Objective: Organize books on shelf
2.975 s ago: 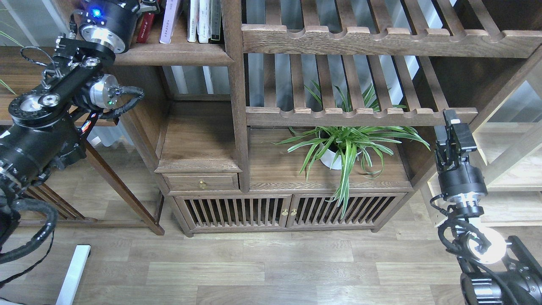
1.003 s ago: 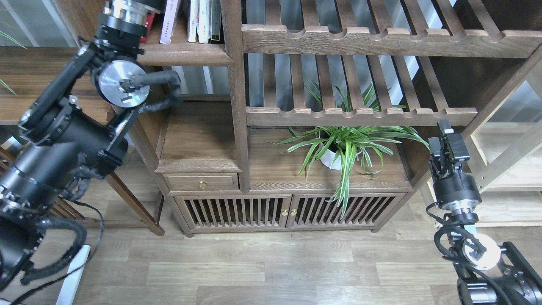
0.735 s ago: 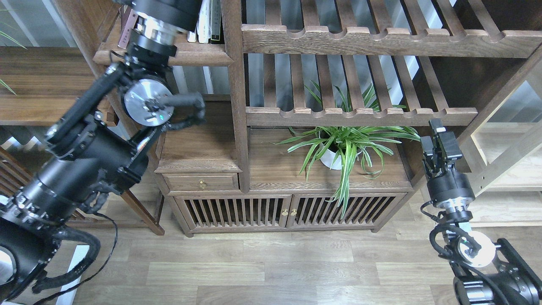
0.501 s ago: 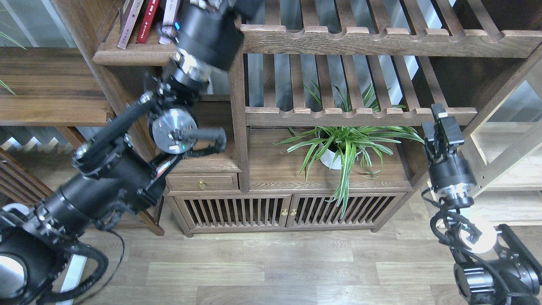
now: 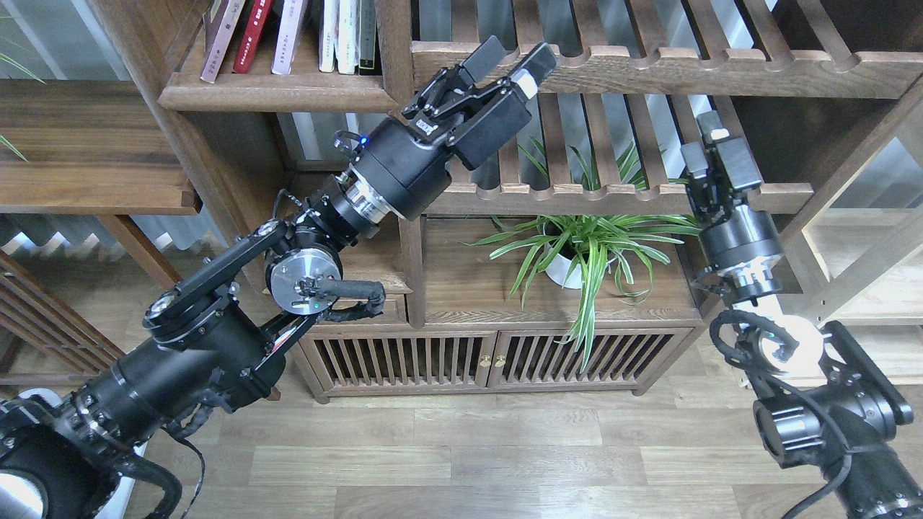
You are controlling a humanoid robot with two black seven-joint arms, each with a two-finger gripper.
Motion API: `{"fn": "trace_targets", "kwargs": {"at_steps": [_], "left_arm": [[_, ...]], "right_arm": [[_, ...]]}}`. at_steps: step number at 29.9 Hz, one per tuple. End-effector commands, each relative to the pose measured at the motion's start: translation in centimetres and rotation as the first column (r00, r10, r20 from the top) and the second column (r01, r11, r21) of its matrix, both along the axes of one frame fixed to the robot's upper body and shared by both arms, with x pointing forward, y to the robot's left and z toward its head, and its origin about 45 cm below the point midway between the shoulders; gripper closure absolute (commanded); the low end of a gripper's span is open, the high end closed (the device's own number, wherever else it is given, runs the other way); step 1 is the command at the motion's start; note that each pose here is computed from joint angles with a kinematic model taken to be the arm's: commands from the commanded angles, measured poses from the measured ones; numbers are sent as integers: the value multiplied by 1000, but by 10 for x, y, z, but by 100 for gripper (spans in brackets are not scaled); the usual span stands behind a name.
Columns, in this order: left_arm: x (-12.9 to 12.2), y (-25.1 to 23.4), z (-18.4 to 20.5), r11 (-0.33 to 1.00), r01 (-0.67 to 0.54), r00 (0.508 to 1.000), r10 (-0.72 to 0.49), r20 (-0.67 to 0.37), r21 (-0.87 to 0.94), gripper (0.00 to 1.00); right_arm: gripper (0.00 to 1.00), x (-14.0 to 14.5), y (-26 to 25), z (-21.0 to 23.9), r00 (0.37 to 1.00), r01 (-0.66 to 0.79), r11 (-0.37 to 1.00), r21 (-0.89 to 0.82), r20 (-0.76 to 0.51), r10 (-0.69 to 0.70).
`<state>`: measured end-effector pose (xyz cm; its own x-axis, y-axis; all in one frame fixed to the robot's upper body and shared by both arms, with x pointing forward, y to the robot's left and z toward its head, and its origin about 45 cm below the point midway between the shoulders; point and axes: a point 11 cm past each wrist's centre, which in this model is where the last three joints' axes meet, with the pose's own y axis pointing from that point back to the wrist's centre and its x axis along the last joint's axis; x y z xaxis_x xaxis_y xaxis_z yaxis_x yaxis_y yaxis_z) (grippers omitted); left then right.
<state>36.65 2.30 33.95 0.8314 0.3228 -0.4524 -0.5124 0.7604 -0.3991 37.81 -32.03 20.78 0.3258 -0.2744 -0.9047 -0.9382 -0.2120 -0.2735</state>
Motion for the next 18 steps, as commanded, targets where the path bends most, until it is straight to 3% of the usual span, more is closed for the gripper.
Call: {"fn": "trace_targets", "kwargs": {"at_steps": [1,18], "left_arm": [[0,-1,-7,999,11,1000,-10,-19,32,1],[-6,-1,-30,996,41,996,-34,-84,83,1]], "right_arm": [[19,3,18,7,998,-54,999,-3,17,54],[19,14,48,30,989,-120,993,10,82,119]]}}
